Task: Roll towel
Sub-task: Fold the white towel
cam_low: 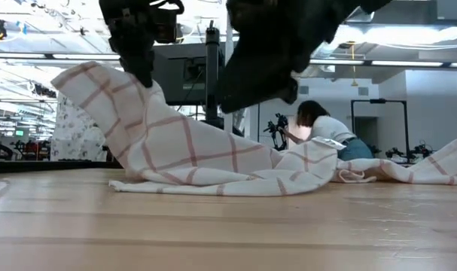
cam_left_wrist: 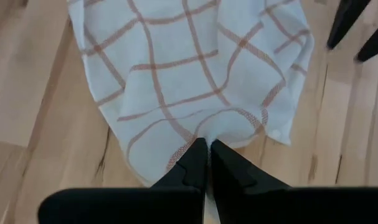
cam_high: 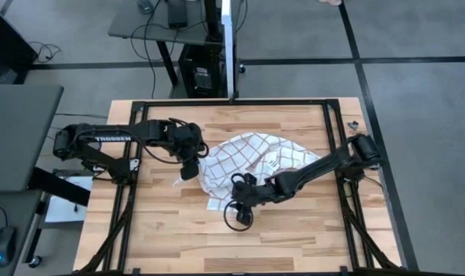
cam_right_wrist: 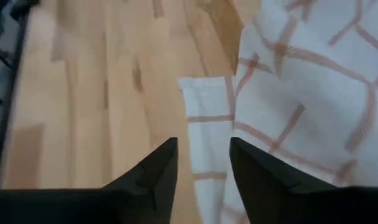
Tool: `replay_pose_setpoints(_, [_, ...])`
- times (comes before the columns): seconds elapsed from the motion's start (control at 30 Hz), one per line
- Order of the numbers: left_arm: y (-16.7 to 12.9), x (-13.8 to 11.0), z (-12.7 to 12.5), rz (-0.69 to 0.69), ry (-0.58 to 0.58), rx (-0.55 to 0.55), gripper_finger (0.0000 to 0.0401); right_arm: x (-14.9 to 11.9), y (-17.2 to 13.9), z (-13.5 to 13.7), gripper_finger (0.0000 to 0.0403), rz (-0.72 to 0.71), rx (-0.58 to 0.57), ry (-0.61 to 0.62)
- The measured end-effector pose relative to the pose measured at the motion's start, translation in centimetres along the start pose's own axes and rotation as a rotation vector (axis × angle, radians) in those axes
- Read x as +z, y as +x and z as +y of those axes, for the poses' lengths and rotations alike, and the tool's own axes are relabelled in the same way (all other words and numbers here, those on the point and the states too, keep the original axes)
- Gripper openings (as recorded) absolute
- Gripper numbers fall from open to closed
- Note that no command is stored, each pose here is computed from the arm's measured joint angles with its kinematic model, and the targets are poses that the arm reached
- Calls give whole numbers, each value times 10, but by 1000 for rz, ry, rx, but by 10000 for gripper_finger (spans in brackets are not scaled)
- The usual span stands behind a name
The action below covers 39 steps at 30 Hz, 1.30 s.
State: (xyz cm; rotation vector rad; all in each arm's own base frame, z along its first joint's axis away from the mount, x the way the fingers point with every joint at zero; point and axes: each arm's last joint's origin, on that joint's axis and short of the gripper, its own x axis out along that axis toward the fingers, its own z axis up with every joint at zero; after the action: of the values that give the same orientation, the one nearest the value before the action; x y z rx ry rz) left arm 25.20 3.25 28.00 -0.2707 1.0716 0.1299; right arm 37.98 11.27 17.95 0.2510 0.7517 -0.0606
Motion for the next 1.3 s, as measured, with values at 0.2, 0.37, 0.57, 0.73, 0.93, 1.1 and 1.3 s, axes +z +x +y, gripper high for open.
replay_pose_setpoints(0.2, [0, 0, 1, -4, -30, 18, 0, -13, 36, -6, 30, 29, 111, -28])
replay_pose_setpoints(0.37, [0, 0, 1, -4, -49, 19, 0, -23, 56, -14, 7, 42, 68, 63])
replay_pose_setpoints(0.57, [0, 0, 1, -2, -84, 25, 0, -42, 63, -7, 1, 134, 46, 143])
replay_pose_setpoints(0.73, [0, 0, 1, -4, -89, 49, 0, -57, 47, 37, 0, 199, 267, 76])
replay_pose_setpoints(0.93, [0, -1, 0, -3, -98, 56, 0, -83, 8, 72, 0, 394, 283, 4])
replay_pose_setpoints(1.1, [0, -5, -11, 50, -94, -83, 4, -76, -21, 88, 0, 383, 326, 35])
replay_pose_setpoints(1.3, [4, -28, -37, 258, -62, -101, 55, -56, -31, 75, 0, 332, 289, 96])
